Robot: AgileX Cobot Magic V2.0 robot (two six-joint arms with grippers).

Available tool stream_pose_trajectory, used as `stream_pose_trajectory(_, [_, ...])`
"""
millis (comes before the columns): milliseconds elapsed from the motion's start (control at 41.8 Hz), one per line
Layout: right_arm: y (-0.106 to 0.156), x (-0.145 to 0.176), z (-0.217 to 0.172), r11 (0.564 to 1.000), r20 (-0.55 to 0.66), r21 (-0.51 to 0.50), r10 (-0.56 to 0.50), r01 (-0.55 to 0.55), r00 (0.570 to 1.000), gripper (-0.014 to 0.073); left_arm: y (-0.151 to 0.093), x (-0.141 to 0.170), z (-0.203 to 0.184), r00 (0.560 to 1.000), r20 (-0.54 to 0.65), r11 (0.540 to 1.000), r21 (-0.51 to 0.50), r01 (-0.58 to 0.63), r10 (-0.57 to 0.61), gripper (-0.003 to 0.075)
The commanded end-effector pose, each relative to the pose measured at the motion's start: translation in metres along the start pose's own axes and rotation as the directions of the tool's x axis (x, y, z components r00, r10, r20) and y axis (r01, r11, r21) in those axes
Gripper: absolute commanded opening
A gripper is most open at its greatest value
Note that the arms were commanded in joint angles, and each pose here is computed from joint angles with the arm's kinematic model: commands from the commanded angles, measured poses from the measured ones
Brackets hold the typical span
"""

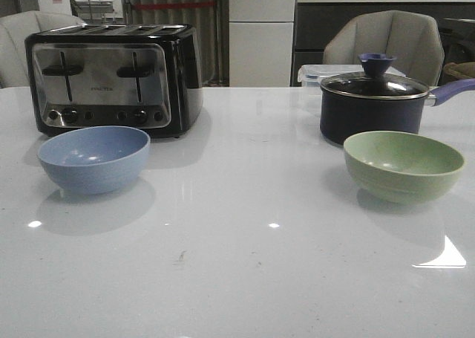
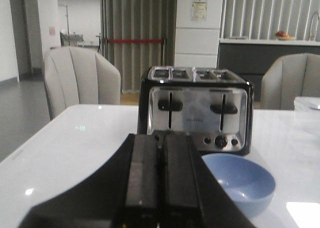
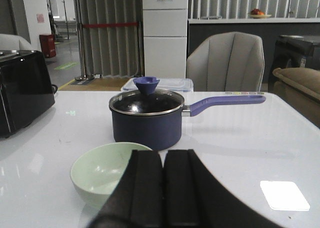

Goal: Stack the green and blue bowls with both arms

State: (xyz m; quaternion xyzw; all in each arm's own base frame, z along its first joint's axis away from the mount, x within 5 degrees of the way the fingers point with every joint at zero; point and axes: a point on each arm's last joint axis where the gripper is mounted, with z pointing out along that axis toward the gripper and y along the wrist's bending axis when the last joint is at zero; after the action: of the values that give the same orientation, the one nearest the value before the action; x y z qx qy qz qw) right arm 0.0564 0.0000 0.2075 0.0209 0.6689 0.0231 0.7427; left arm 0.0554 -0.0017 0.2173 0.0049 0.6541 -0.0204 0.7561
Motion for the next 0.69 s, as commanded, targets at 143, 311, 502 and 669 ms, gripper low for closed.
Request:
stream_pose_trajectory(143, [0.004,-0.074,-0.013,1.000,0.250,-0.006,-0.015,0.017,0.968,0.0055,0.000,-0.074,-0.012,0.954,0.299,1.000,-0.003,0.014,-0.013,0.0093])
stream_pose_trajectory(311, [0.008,-0.129,-0.018,0.999,0.244,-0.001,-0.032,0.034,0.969,0.0055,-0.003,-0.129,-0.019,0.954,0.300,1.000,0.017,0.010,-0.015,0.0093])
stream_pose_trajectory(502, [0.010,-0.172,-0.003,0.999,0.115,0.011,-0.049,0.048,0.992,0.0055,-0.007,-0.178,-0.008,0.990,0.141,0.999,0.044,0.002,-0.008,0.0093])
stream_pose_trajectory(669, [0.010,-0.179,0.022,0.999,-0.079,0.018,-0.047,0.048,0.996,0.0055,-0.009,-0.187,0.015,0.998,-0.067,0.998,0.062,0.002,0.002,0.0093])
